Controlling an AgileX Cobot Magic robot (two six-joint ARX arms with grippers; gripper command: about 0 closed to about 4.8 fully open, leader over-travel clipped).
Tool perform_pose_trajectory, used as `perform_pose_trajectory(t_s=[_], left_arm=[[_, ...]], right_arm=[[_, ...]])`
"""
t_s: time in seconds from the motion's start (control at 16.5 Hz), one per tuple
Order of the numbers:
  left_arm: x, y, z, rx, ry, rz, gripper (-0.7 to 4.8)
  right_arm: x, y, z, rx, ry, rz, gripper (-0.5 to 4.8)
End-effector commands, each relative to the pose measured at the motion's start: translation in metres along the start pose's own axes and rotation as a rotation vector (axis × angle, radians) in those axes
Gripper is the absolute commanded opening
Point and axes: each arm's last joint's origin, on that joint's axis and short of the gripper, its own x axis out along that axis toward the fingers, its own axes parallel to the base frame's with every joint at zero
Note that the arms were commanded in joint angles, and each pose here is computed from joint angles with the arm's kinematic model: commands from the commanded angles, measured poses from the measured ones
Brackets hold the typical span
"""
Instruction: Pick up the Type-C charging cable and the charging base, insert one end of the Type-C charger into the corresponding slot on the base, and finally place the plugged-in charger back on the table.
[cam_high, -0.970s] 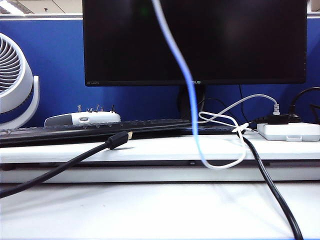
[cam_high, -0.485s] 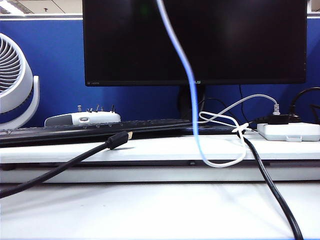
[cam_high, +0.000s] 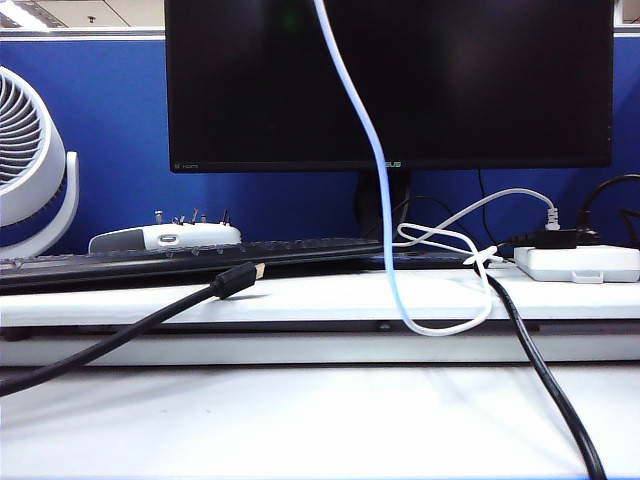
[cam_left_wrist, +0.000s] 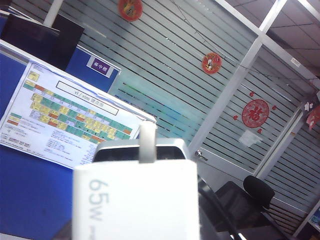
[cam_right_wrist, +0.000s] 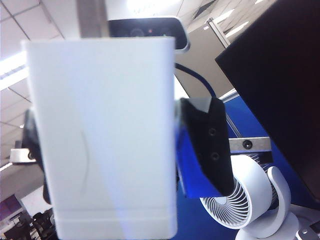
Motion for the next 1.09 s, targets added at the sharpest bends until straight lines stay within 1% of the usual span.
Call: perform_pose_trajectory(t_s=[0.06,0.12,0.18,0.24,0.3,0.42,0.48,0.61,0.91,1.09], left_arm=[[-0.0004,0.0145,-0.0143,-0.106,0.109,-0.029,-0.06],[-0.0004,0.0145,-0.0143,-0.102,0.109,-0.030,-0.06],[-0.0005,0.0146,-0.0143,-0.102,0.109,-0.029,-0.06],[-0.0006,0.0150,-0.0148,-0.102,0.112,-0.027,-0.06],[-0.0005,0.0153,-0.0154,-0.108,0.116,-0.027,-0.06],[-0.0006,0.0154,-0.0154,-0.107,0.115,-0.026,-0.06],[-0.0006,0.0154,-0.0154,-0.107,0.116,-0.027,-0.06],[-0.0006,0.0154,-0.0154,-0.108,0.115,-0.026,-0.06],[0.0043,0.0150,-0.0201,-0.127,0.135,-0.028,-0.06],[0.0042,0.0151,-0.0200,-0.123,0.134,-0.028,-0.06]], right_arm=[[-0.0046,0.0283,0.0246,-0.139,-0.269,0.063,-0.01],[-0.0045,0.0270,0.0246,-0.078,-0.271,0.057,-0.01],[-0.0049,0.0271,0.0251,-0.076,-0.277,0.056,-0.01],[-0.0060,0.0289,0.0266,-0.164,-0.285,0.066,-0.01],[-0.0066,0.0312,0.0272,-0.218,-0.290,0.074,-0.01],[-0.0066,0.0303,0.0274,-0.149,-0.301,0.071,-0.01],[-0.0066,0.0304,0.0275,-0.154,-0.301,0.070,-0.01],[-0.0067,0.0311,0.0274,-0.217,-0.296,0.071,-0.01],[-0.0068,0.0311,0.0278,-0.209,-0.309,0.067,-0.01],[-0.0066,0.0312,0.0273,-0.209,-0.293,0.074,-0.01]])
